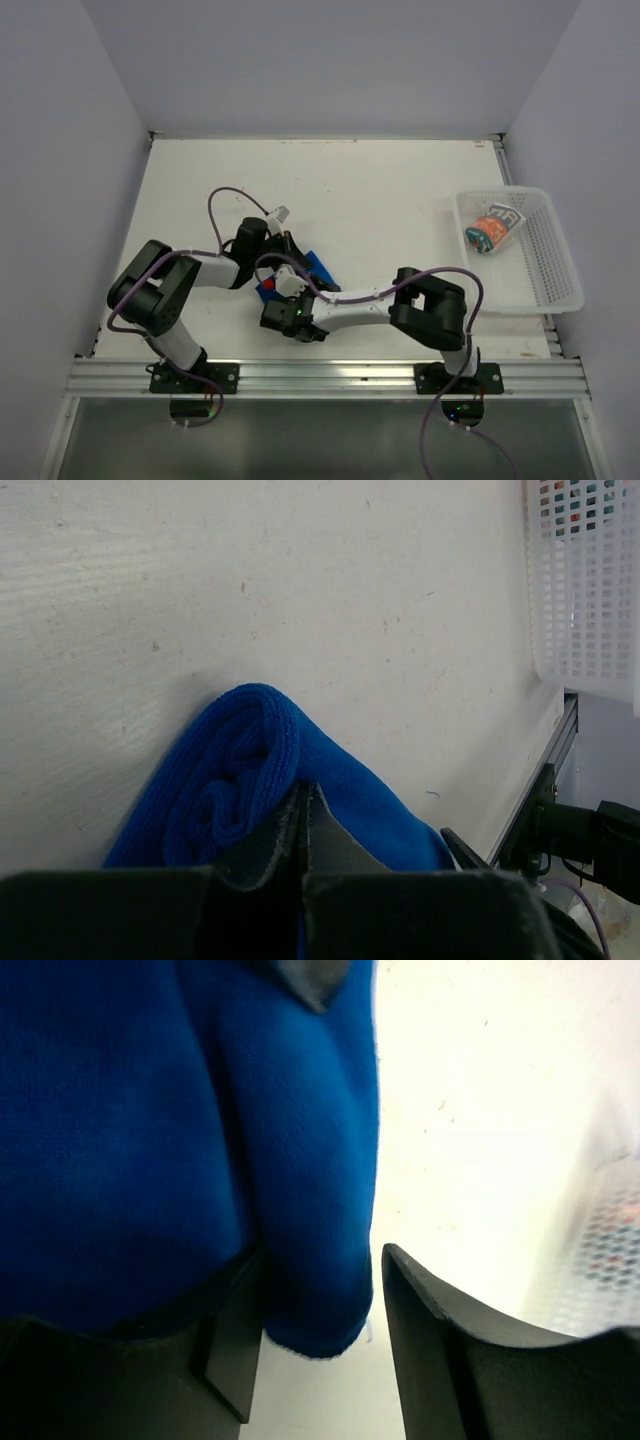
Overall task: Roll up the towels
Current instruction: Roll the towel
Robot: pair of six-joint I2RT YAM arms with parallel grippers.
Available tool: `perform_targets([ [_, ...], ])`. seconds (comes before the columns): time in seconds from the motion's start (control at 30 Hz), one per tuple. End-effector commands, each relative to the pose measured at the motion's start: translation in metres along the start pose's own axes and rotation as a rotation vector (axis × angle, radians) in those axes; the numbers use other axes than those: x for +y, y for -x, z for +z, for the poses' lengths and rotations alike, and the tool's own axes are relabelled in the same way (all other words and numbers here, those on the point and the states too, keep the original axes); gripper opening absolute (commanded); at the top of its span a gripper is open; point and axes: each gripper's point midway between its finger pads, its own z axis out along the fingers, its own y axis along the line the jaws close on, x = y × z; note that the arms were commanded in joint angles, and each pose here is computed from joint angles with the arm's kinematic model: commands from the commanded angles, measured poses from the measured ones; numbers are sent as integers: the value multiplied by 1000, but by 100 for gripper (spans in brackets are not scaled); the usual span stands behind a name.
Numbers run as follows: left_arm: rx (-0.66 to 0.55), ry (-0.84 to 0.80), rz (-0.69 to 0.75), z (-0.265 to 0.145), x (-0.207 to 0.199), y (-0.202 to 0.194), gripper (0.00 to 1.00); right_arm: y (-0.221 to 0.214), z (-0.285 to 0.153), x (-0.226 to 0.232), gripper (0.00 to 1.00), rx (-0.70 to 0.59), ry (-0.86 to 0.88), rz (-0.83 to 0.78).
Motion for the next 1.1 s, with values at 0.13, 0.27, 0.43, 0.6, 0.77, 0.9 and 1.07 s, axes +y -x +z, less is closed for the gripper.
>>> perform_targets([
  [0.13, 10, 156, -48, -1, 53, -21, 0, 74, -66, -14, 56, -216, 366, 571],
  [0.27, 8, 158, -51, -1, 54, -21, 0, 80, -84, -27, 58, -257, 456, 629],
  [0.43, 5, 148, -57, -1, 52, -21, 0, 74, -78, -35, 55, -240, 524, 729],
  [0.6, 1, 147, -49, -4, 49, -19, 0, 68, -63, -49, 47, -218, 608, 900],
  [0.77, -3, 146, -45, -5, 48, -19, 0, 51, -46, -46, 51, -155, 707, 1003],
  [0.9, -6, 141, -44, -6, 47, -18, 0, 45, -31, -43, 54, -115, 757, 1076],
  [1.07, -4, 140, -48, -6, 47, -19, 0, 30, -11, -28, 54, -50, 765, 1099],
])
